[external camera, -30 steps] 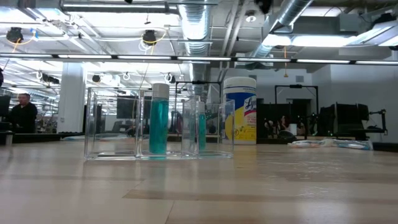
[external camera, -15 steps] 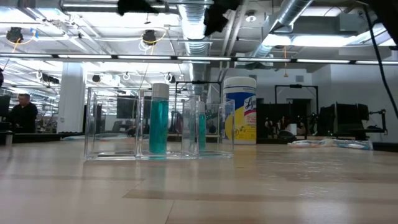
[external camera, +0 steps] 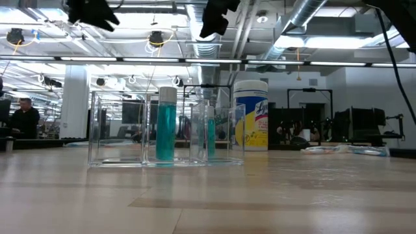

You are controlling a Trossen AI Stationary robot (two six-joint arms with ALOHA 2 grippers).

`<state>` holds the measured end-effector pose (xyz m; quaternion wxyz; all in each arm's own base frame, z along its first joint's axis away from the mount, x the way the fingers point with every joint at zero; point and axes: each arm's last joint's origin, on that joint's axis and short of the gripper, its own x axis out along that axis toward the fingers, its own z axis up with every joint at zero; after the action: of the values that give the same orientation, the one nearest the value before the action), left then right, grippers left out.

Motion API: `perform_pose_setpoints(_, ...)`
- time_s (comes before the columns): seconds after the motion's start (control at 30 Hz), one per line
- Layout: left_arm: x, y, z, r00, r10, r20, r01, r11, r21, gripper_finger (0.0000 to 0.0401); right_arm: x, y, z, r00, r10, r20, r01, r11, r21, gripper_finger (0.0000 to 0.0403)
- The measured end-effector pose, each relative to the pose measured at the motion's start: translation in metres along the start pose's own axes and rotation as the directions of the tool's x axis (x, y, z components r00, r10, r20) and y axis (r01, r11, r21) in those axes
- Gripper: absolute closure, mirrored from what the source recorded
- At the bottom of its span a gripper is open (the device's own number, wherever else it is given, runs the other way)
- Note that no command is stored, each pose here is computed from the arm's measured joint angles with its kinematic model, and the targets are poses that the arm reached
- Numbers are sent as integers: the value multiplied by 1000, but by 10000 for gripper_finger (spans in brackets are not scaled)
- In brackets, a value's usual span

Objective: Pick & Place toothbrushing station
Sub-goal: Put the blue mouthwash into the transparent organizer

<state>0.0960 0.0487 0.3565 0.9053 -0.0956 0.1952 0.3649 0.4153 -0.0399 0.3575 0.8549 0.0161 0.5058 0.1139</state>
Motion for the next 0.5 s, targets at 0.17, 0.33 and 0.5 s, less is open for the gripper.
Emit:
perform_pose_setpoints(0.17,-17,12,-21,998,8,59,-2,995,-102,215,0,-1,1,1000,-5,13,5,1000,9,202)
perform_pose_setpoints(0.33,-28,17,-25,994,10,111,5,990,-138,215,19,-8,-1,999,6,-47,-4,1000,30,202)
perform_pose_setpoints(0.5,-28,17,-25,994,15,111,0,990,-138,215,49,-14,-4,991,48,-123,-43,998,47,202)
